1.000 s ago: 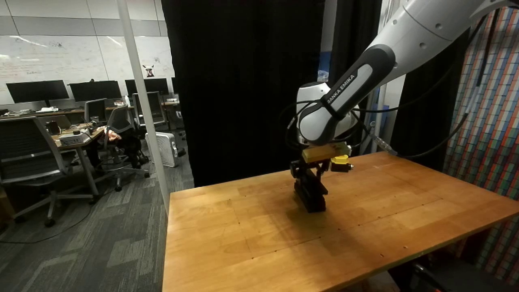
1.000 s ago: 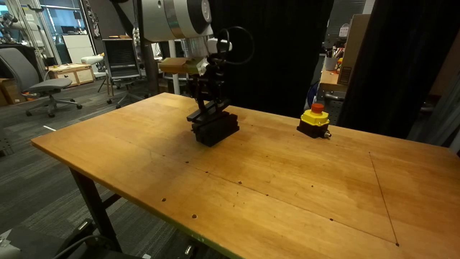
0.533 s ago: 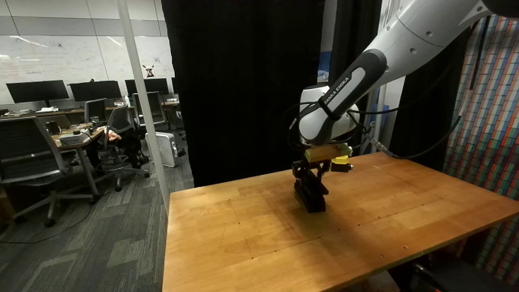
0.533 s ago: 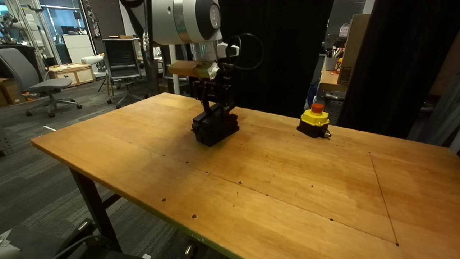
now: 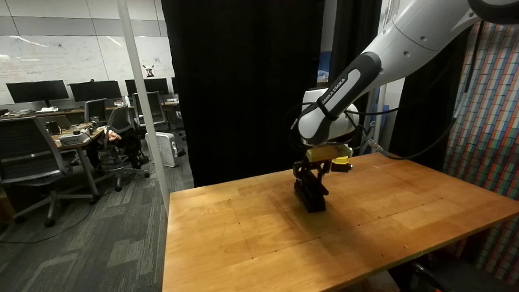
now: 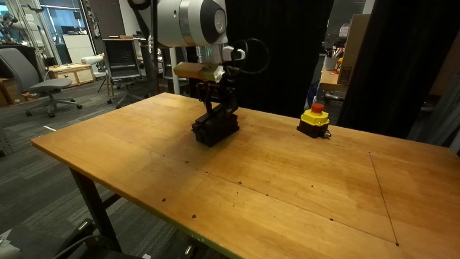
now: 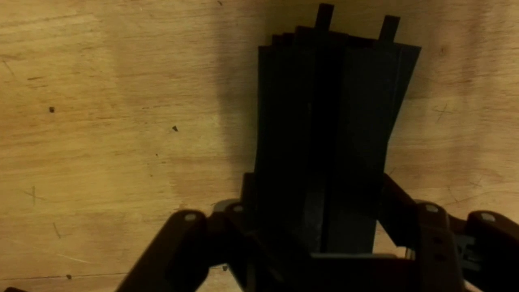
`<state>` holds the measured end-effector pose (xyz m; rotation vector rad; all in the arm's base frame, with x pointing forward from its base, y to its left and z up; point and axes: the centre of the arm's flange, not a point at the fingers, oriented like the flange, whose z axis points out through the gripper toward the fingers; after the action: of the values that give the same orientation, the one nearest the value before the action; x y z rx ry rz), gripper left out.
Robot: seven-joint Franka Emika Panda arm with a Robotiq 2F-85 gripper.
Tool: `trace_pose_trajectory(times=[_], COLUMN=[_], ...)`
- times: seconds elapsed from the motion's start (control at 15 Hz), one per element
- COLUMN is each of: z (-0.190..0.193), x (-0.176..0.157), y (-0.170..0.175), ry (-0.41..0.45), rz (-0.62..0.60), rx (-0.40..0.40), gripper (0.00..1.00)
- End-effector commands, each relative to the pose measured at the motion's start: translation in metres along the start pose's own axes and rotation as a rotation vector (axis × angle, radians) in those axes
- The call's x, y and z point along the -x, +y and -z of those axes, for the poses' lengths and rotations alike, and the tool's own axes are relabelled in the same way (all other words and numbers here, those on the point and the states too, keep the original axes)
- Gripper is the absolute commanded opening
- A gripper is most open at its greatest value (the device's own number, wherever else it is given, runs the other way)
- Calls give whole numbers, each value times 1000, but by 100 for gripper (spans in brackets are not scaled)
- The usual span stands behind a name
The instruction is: Stack up the black pads
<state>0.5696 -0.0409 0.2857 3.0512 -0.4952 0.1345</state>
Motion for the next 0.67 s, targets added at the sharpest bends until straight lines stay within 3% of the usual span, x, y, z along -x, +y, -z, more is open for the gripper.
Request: trace_pose_trajectory(times=[0.0,0.6], z=[0,-1], x=[-12,-12], y=[1,-4], ry=[11,2], rz=[1,-6], rx=[-30,-29], gripper=[46,46])
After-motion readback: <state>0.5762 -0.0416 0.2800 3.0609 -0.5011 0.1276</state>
